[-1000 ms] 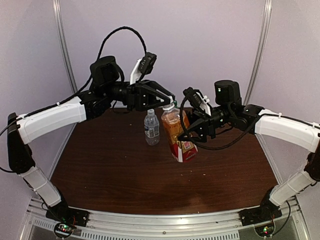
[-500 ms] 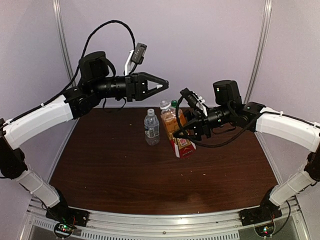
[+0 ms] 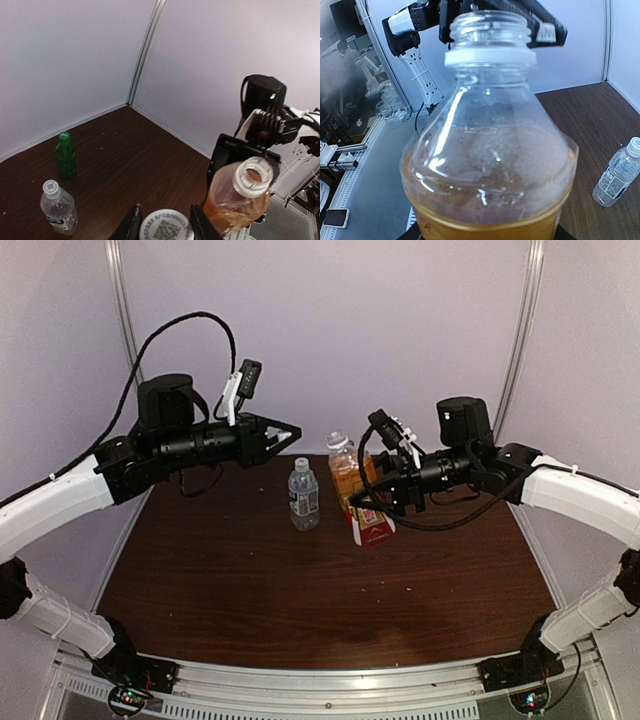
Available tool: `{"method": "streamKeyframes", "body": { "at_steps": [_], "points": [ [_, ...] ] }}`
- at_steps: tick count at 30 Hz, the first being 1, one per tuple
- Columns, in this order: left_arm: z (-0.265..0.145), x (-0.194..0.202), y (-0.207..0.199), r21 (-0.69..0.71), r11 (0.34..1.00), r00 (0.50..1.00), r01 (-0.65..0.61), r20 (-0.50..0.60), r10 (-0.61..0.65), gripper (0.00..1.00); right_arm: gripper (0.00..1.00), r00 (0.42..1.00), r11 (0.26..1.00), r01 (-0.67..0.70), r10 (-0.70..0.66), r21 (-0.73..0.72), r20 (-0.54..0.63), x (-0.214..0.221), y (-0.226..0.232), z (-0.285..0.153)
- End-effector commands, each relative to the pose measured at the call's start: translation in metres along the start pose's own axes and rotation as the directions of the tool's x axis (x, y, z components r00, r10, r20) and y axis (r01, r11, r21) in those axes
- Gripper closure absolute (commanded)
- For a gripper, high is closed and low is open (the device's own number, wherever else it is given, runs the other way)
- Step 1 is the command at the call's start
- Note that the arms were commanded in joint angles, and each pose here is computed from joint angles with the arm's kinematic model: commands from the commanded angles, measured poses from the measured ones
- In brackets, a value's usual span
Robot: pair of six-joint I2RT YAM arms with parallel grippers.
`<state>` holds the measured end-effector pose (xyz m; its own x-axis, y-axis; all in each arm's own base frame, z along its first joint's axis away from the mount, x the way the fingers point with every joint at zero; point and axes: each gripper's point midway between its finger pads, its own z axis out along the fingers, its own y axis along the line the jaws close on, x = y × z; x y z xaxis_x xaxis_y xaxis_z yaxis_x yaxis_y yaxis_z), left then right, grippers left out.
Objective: Unscrew the bottle caps
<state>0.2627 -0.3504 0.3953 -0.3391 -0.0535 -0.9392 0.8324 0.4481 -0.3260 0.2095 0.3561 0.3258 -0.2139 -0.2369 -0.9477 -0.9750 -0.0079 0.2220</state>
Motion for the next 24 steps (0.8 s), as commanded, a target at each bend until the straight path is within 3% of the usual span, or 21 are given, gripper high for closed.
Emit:
{"method": "streamKeyframes", "body": {
  "at_steps": [1,8,19,24],
  "points": [
    [-0.019,0.052,0.058,-0.284,0.958,0.995,-0.047,-0.101,0.019,0.67,0.47,0.999,0.997,0.01,-0.013,0.073,0.044,-0.011,-0.006,-0.012],
    [-0.052,0.14,0.11,-0.495,0.868,0.982,-0.027,-0.176,-0.07,0.67,0.47,0.998,0.99,-0.041,0.033,0.136,0.059,-0.004,-0.023,-0.014],
    [-0.062,0.259,0.145,-0.558,0.827,0.953,0.067,-0.21,-0.218,0.67,0.46,0.991,0.973,-0.106,0.087,0.207,0.099,0.003,-0.043,-0.018],
    [-0.067,0.279,0.162,-0.615,0.787,0.951,0.044,-0.216,-0.221,0.67,0.46,0.99,0.966,-0.124,0.104,0.226,0.097,0.011,-0.047,-0.018]
  ]
}}
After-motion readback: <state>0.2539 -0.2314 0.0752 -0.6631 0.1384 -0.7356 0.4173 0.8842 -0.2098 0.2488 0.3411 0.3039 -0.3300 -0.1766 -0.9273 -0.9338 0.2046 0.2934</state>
